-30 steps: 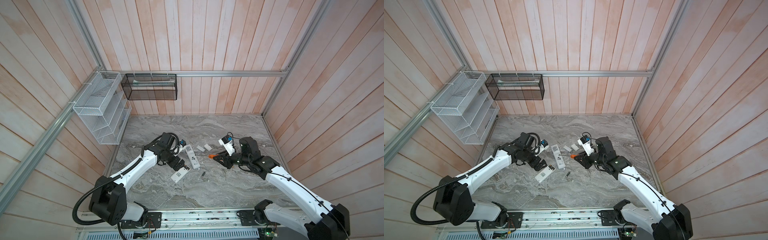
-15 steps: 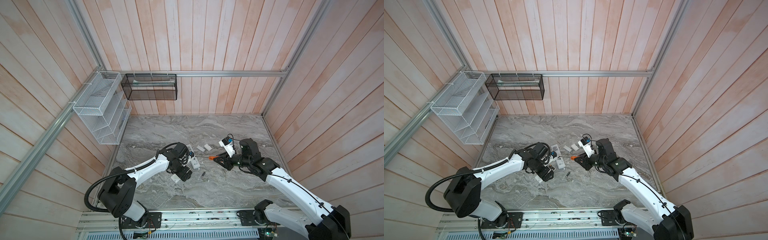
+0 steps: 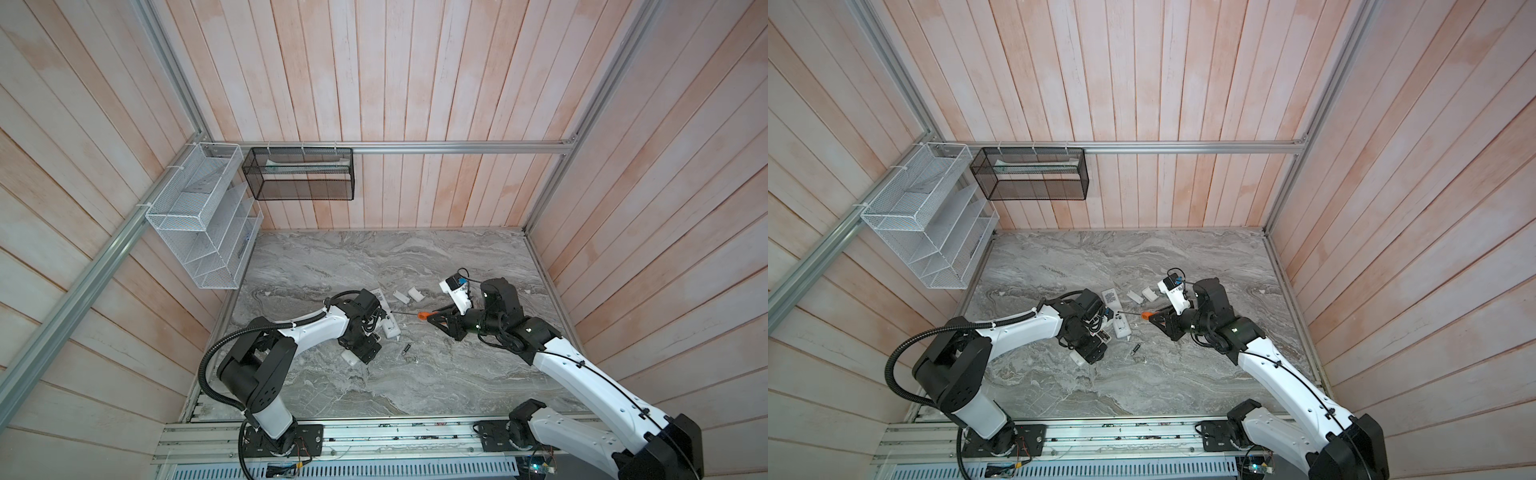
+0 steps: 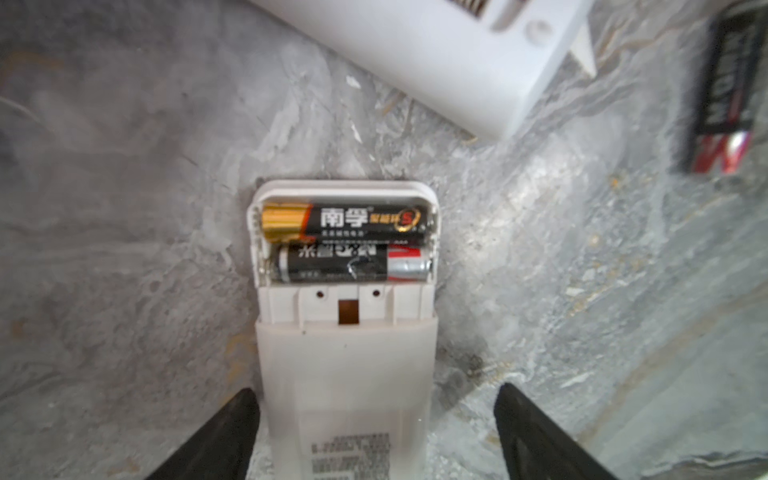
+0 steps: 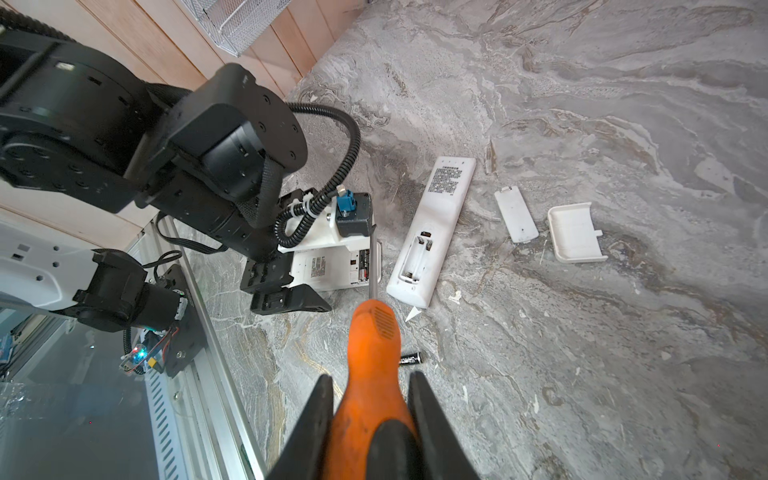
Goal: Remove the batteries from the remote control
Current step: 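Grasp the short white remote with the left gripper while the right holds the screwdriver, then raise the short remote with the left gripper toward the screwdriver tip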
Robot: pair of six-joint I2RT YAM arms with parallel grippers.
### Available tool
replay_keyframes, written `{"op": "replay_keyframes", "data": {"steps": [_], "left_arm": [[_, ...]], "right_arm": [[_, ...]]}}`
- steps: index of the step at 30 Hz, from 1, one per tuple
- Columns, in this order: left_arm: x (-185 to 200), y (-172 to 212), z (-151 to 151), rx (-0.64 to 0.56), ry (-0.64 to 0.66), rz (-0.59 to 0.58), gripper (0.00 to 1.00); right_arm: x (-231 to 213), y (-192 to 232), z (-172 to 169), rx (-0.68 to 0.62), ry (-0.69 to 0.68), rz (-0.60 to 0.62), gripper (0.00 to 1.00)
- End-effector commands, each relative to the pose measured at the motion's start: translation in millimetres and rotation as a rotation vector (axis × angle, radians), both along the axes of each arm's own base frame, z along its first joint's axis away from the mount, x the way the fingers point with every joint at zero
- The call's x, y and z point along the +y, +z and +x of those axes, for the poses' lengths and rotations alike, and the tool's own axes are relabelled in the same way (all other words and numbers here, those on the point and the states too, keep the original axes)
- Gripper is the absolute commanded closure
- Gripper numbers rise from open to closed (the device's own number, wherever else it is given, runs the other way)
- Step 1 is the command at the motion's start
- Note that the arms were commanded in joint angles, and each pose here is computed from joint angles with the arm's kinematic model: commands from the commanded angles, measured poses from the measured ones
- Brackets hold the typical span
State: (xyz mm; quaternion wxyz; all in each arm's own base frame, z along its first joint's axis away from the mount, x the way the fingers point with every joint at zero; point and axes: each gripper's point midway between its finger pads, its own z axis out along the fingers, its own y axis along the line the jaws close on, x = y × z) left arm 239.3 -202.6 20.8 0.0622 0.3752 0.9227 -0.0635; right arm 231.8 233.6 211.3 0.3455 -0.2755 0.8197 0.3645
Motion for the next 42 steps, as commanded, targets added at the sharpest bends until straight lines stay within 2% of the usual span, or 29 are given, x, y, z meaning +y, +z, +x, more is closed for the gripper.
{"op": "replay_keyframes", "data": {"steps": [1,4,5,11,17,19,22,24,32,35,38,42], "left_arm": [[-0.7,-10.5,-2.4,0.025,-0.048,0.006,0.24],[0.6,-19.9,-9.2,0.066,-0.086,0.018,0.42],[1.5,-21.6,-9.6,0.072,-0.096,0.027,0.44],[-5.3,-18.4,-7.5,0.064,-0.191,0.009,0.50],[-27.3,-5.6,-24.3,0.027,-0.492,-0.026,0.52],[-34.7,-2.1,-24.6,0.001,-0.549,-0.035,0.51],[-47.8,2.3,-18.9,-0.026,-0.574,-0.073,0.49],[-51.7,0.3,-17.5,-0.030,-0.586,-0.077,0.44],[-44.6,-6.1,-20.1,-0.046,-0.589,-0.080,0.14],[-33.7,-4.0,-19.4,-0.047,-0.547,-0.095,0.13],[-21.1,-1.4,-18.7,-0.061,-0.508,-0.110,0.12],[-8.1,0.3,-19.3,-0.111,-0.508,-0.097,0.12]], "right_arm": [[0.4,11.7,5.4,-0.029,-0.016,0.029,0.99],[0.7,13.1,7.9,-0.033,-0.019,0.025,0.99],[1.0,13.3,8.6,-0.033,-0.020,0.024,0.99],[1.8,14.9,11.9,-0.036,-0.026,0.023,0.99],[-2.6,21.4,17.9,-0.039,-0.054,0.022,0.99],[-5.2,23.4,18.8,-0.037,-0.064,0.018,0.99],[-11.7,23.7,20.8,-0.021,-0.090,0.007,0.99],[-16.4,24.5,21.4,-0.005,-0.106,0.000,0.99],[-36.5,35.2,20.1,0.054,-0.181,-0.039,0.97],[-47.0,37.4,19.4,0.066,-0.211,-0.071,0.93],[-55.6,39.0,16.9,0.079,-0.215,-0.097,0.95],[-48.5,34.2,5.5,0.107,-0.116,-0.099,0.96]]}}
